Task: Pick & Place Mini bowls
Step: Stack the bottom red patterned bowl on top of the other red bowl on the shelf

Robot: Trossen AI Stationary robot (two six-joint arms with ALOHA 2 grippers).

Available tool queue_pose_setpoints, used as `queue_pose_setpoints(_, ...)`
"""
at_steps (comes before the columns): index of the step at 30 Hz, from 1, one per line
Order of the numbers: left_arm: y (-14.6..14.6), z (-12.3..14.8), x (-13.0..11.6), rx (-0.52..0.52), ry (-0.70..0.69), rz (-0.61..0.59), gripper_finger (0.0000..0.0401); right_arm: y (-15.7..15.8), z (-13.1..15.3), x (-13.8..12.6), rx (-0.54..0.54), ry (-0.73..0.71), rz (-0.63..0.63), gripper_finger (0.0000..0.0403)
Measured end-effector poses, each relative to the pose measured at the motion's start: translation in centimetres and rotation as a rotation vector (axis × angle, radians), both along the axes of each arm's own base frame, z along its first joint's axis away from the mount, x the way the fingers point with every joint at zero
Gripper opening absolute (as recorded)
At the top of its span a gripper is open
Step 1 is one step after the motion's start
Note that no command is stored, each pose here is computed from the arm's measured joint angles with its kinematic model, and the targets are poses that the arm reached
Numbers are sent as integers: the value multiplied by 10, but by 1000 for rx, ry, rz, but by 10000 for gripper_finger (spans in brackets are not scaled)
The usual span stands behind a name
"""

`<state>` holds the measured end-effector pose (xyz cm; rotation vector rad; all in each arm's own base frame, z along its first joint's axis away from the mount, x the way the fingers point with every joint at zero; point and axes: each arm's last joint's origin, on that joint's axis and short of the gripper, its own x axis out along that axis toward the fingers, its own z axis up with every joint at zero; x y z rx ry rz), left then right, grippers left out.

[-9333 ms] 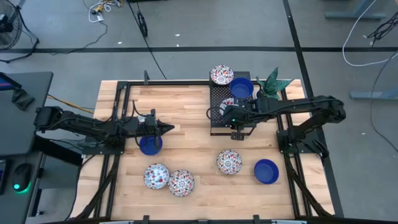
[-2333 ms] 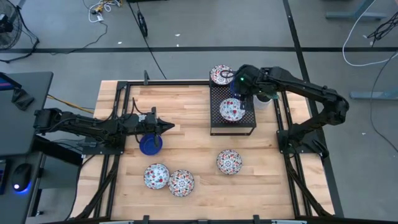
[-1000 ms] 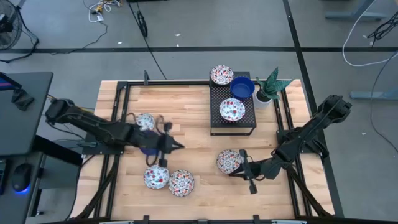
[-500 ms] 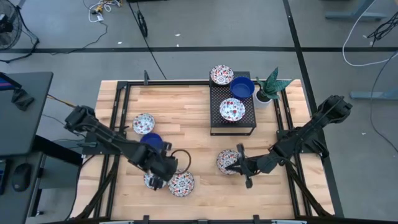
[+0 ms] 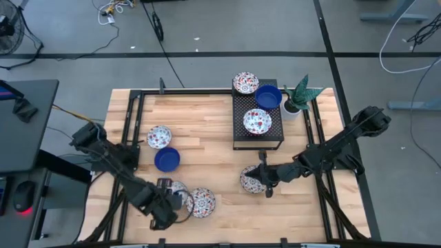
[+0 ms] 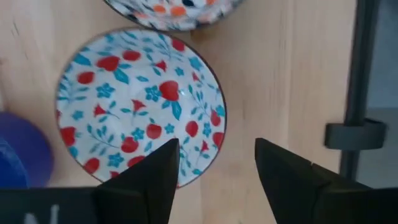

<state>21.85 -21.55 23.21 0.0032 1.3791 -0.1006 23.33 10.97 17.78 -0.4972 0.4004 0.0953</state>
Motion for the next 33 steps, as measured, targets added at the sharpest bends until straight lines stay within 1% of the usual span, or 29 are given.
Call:
queue_pose_setpoints(3, -11, -10, -4, 37, -7, -14, 213, -6, 0, 3, -20, 0, -15, 11)
queue_pose_setpoints(6, -18, -21, -4, 63, 1, -3, 202, -10, 0, 5, -25, -1, -31, 11)
queue_pose_setpoints(8, -22, -26, -1, 53, -6, 15, 193, -13, 0, 6, -25, -2, -42, 11)
queue_pose_setpoints(12, -24, -34, 1, 70, 7, 16, 173, -16, 0, 7, -23, -1, -59, 11)
queue_pose_setpoints(19, -20, -35, 6, 113, -27, 35, 128, -17, 0, 7, 15, -1, -77, 11)
queue_pose_setpoints(21, -20, -35, 6, 115, -28, 17, 112, -17, 0, 7, 25, 0, -82, 11)
queue_pose_setpoints(25, -21, -39, 10, 114, -35, 19, 90, -17, -1, 7, 38, 5, -89, 11)
queue_pose_setpoints(28, -19, -40, 12, 98, -29, 57, 92, -17, -1, 7, 37, 11, -90, 11)
queue_pose_setpoints(33, -16, -41, 15, 95, -21, 101, 130, -17, -1, 7, 37, 10, -90, 11)
